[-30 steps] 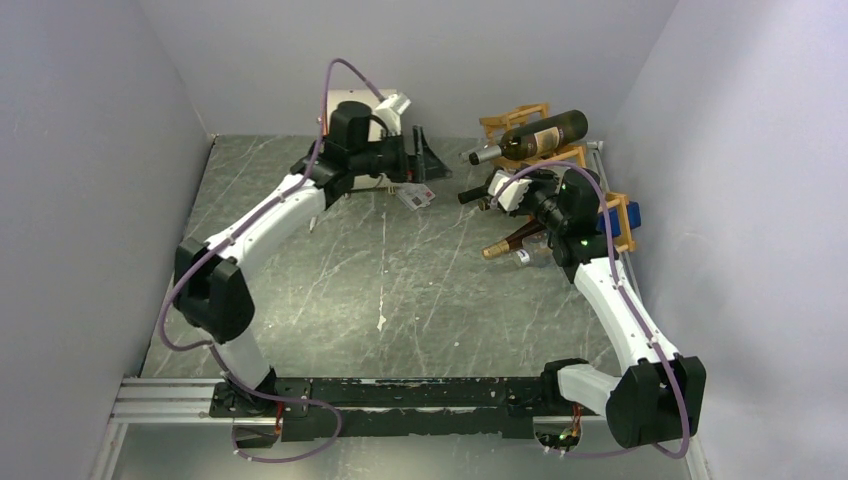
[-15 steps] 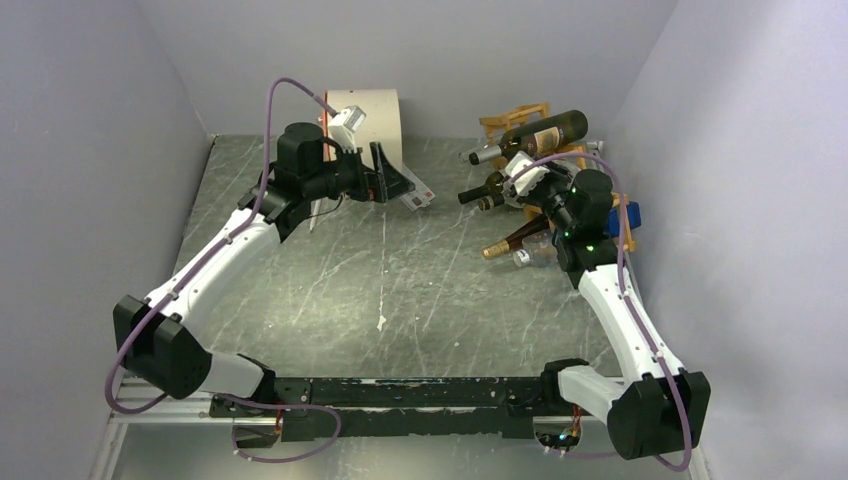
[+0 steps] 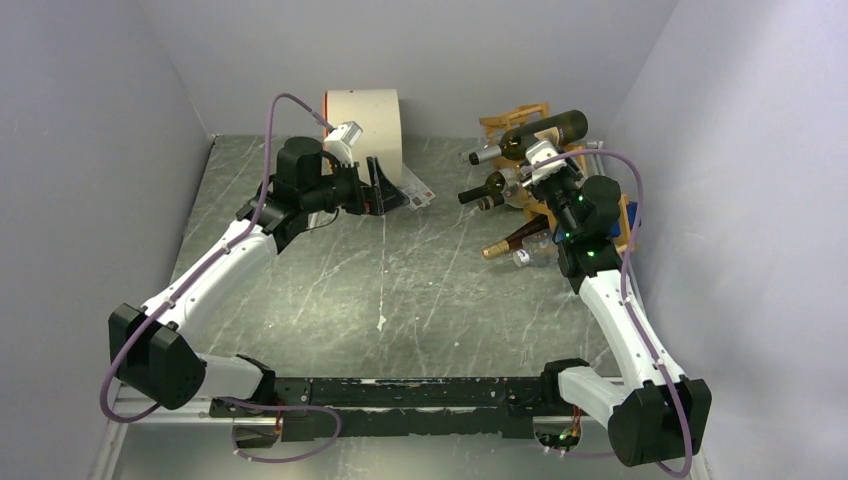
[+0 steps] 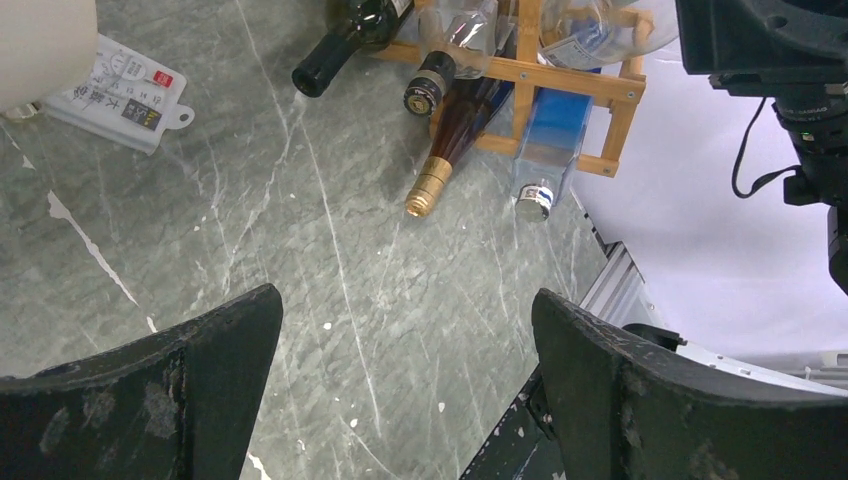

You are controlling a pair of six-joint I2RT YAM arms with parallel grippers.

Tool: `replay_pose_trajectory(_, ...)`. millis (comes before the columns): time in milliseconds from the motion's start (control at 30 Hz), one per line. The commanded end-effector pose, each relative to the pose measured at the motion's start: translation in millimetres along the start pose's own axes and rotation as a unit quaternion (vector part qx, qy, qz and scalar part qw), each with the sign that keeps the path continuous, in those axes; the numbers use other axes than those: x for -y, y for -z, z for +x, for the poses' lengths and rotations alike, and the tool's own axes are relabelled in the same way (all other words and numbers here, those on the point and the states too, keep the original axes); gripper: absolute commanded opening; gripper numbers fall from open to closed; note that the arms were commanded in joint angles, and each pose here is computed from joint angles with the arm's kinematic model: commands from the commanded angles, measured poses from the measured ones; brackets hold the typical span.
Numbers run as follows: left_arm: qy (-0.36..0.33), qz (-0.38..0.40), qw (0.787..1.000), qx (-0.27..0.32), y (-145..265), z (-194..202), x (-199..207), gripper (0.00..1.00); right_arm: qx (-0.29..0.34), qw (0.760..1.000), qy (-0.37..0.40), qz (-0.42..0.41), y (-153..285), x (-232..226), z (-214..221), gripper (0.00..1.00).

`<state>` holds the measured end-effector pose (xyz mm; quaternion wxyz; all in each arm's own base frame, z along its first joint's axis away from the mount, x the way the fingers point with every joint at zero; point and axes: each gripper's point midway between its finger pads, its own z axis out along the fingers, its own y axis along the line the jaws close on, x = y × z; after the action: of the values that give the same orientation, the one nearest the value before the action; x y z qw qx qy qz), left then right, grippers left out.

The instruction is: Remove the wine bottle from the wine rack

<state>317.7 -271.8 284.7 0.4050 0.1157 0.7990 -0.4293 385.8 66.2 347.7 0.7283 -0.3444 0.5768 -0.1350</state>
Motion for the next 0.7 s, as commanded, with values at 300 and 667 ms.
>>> replay_pose_trajectory(300,-0.003,-0.004,1.000,0.019,9,-4,0,0.98,0.050,0.989,-0.054,0.132,7,85,-70,0.00)
replay_pose_trajectory(667,-0.004,-0.007,1.000,0.019,10,-4,-1,0.98,0.034,0.979,-0.078,0.183,-2,122,-83,0.00)
